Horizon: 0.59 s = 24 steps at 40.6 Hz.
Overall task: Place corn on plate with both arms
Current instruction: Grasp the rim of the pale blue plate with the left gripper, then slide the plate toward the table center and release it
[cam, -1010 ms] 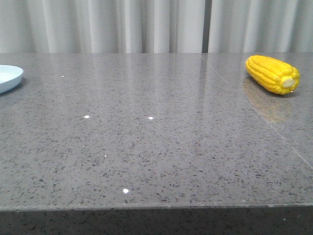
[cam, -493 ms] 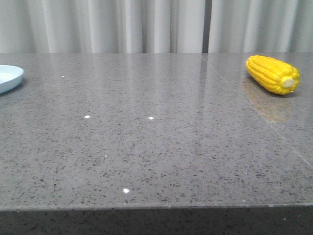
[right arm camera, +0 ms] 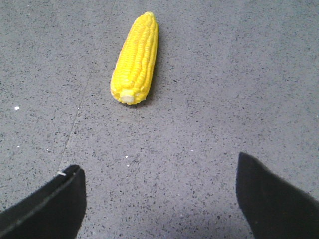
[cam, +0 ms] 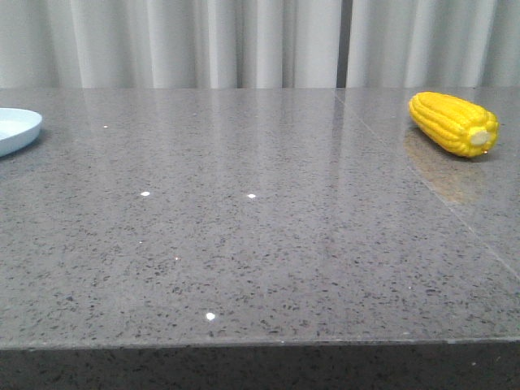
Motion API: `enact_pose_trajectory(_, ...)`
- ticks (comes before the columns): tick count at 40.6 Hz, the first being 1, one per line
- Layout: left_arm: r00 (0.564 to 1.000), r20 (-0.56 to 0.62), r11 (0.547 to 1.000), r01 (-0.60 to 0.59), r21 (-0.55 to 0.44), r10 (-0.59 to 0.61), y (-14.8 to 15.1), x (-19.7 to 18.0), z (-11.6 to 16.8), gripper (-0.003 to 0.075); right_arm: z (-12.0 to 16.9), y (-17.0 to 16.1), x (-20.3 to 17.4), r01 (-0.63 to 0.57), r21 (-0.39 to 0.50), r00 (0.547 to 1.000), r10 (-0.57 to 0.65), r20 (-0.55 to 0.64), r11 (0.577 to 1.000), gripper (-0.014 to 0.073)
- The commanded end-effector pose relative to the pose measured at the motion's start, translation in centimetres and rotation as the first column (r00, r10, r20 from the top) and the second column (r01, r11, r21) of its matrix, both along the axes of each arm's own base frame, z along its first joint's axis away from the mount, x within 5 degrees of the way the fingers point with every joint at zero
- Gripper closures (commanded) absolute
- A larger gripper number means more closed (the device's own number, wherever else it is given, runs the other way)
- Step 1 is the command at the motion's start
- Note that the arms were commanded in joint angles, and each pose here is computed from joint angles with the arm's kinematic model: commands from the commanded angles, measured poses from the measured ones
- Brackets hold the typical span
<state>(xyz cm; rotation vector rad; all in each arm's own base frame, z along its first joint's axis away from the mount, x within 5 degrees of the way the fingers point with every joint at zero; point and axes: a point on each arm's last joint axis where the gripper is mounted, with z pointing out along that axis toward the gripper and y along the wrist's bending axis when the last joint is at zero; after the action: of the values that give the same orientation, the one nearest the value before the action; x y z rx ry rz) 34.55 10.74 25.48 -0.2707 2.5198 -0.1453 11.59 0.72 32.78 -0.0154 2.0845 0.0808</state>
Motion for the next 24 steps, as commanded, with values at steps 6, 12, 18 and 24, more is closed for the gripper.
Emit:
enact_pose_trajectory(6,0.972,0.215,0.995,0.091,0.041,-0.098,-4.8,-1.4,7.1,0.0741,1.4,-0.1,0.4,0.005,-0.022,0.996,-0.003,0.086,1.0,-0.0037)
enact_pose_trajectory(12,0.945,0.255,0.979,0.2,0.05,-0.206,-8.5,-2.4,9.0,0.0741,1.4,-0.1,0.4,0.005,-0.022,0.996,-0.003,0.086,1.0,-0.0037)
enact_pose_trajectory(18,0.911,0.248,0.943,0.331,0.039,-0.33,-12.7,-2.7,9.2,0.0741,1.4,-0.1,0.4,0.005,-0.022,0.996,-0.003,0.086,1.0,-0.0037)
enact_pose_trajectory(24,0.866,0.241,0.895,0.446,0.022,-0.438,-16.8,-2.9,8.8,0.0741,1.4,-0.1,0.4,0.005,-0.022,0.996,-0.003,0.086,1.0,-0.0037)
